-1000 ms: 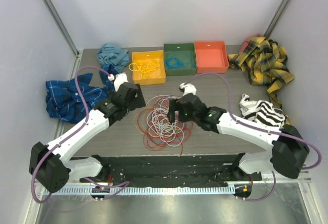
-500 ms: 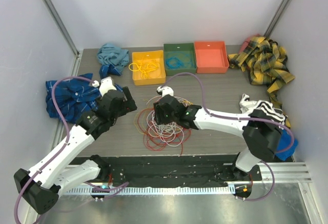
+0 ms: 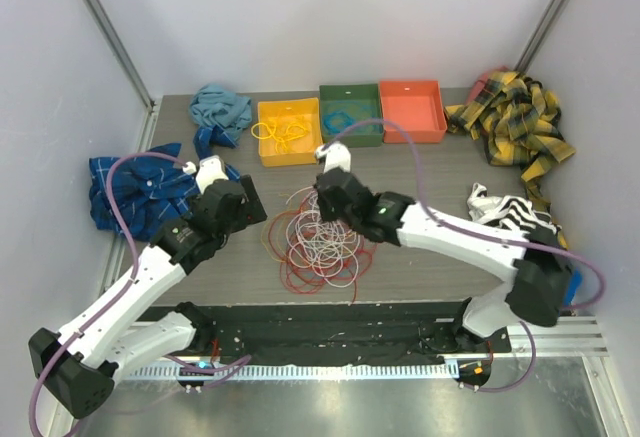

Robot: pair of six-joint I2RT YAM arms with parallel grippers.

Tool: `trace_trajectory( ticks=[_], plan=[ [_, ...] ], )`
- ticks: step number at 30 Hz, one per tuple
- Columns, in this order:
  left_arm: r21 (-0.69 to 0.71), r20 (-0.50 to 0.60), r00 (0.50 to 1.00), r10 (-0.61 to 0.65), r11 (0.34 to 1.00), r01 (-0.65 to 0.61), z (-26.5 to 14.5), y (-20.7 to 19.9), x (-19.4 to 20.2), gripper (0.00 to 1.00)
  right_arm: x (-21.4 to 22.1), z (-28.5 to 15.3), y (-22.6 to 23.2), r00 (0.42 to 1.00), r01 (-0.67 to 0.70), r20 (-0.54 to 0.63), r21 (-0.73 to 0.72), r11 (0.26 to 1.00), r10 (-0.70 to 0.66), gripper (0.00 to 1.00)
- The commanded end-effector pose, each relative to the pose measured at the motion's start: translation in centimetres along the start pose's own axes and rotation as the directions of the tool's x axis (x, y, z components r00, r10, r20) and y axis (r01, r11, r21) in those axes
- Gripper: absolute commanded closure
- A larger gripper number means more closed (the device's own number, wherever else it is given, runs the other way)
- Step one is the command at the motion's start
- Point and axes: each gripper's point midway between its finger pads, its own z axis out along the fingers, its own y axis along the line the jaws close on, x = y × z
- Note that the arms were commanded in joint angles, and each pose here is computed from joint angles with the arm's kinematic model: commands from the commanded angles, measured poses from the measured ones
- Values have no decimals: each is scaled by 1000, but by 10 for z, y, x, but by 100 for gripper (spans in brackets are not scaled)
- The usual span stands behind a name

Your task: Untangle the cables

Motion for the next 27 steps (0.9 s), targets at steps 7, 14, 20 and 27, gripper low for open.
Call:
trace_trajectory(
  ticks=[7,14,20,27],
  plan=[
    [74,-8,1000,-21,997,21,6,-24,-5,0,-201,-172,-38,888,-64,459,83,995,19,99],
    [126,-7,999,-45,991,46,10,-42,-11,0,-240,-257,-72,788,-160,608,58,985,92,99],
    [147,-17,999,-50,988,52,16,-51,-10,0,-247,-314,-106,714,-239,686,52,970,140,99],
    [239,-64,996,-67,968,81,21,-77,-4,0,-226,-314,-115,717,-257,677,35,966,166,99]
  ],
)
